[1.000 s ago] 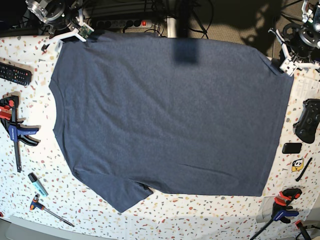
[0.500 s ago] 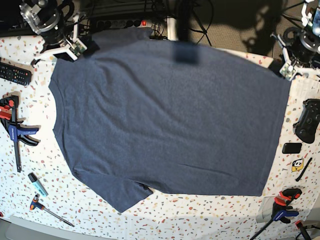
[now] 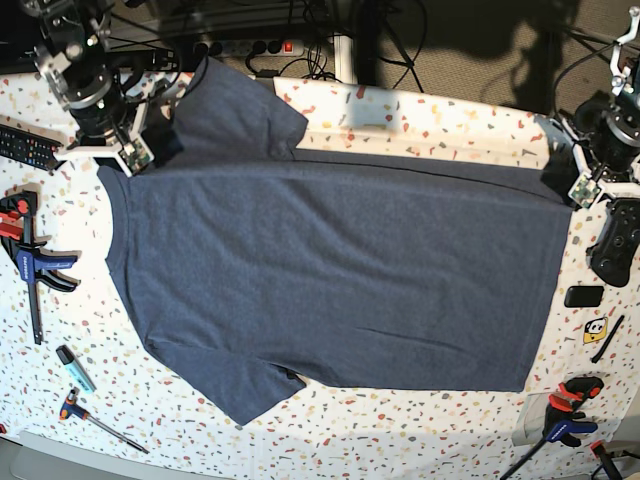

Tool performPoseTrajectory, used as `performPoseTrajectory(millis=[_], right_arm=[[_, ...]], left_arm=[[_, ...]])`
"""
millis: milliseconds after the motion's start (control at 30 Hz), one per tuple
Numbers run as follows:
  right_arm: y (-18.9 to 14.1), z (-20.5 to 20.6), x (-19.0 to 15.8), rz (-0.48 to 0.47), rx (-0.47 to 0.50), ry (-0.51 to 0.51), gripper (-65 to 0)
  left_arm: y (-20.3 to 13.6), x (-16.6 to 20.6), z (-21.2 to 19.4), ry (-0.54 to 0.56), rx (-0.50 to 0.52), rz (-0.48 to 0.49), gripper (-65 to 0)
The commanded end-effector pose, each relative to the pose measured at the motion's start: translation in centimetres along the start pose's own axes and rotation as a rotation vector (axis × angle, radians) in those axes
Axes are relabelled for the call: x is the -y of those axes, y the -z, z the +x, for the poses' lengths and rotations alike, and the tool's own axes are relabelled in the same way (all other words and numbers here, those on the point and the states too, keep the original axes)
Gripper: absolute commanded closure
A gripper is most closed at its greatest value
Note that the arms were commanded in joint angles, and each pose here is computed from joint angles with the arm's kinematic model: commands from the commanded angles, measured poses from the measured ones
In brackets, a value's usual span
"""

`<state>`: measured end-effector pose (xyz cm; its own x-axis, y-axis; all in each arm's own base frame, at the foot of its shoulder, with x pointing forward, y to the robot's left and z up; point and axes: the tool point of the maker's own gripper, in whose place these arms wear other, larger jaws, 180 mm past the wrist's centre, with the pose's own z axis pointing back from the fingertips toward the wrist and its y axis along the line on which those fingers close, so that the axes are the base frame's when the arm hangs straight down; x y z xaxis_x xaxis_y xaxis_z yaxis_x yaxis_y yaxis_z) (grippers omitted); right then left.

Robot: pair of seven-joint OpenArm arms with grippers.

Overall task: Fold the T-shirt properly
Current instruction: 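Lower the shirt edge and fold it over with both grippers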

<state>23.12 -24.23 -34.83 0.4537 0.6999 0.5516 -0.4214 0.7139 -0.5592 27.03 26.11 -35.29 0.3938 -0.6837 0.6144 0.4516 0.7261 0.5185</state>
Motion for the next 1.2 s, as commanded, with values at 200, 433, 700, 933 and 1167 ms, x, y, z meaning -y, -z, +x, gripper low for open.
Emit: performPoseTrajectory(millis=[200, 433, 700, 933, 1167], right_arm=[[2.1, 1.2, 2.5, -0.044, 0.045, 0.035, 0.0], [2.5, 1.7, 3.1, -0.058, 0.063, 0.035, 0.0], [2.6, 1.9, 2.8, -0.057, 0.075, 0.052, 0.0], [4.3, -0.4, 3.0, -0.059, 0.015, 0.1, 0.0], [4.7, -0.7, 2.5, -0.018, 0.009, 0.104, 0.0]], left_arm=[[0.1, -2.0, 2.4, 0.021, 0.097, 0.046, 0.0], [1.6, -2.7, 2.1, -0.048, 0.1, -0.008, 0.0], [2.7, -3.2, 0.3, -0.073, 0.07, -0.016, 0.0], [3.1, -1.6, 0.7, -0.101, 0.104, -0.044, 0.0], [3.1, -2.1, 1.7, -0.101, 0.143, -0.035, 0.0]])
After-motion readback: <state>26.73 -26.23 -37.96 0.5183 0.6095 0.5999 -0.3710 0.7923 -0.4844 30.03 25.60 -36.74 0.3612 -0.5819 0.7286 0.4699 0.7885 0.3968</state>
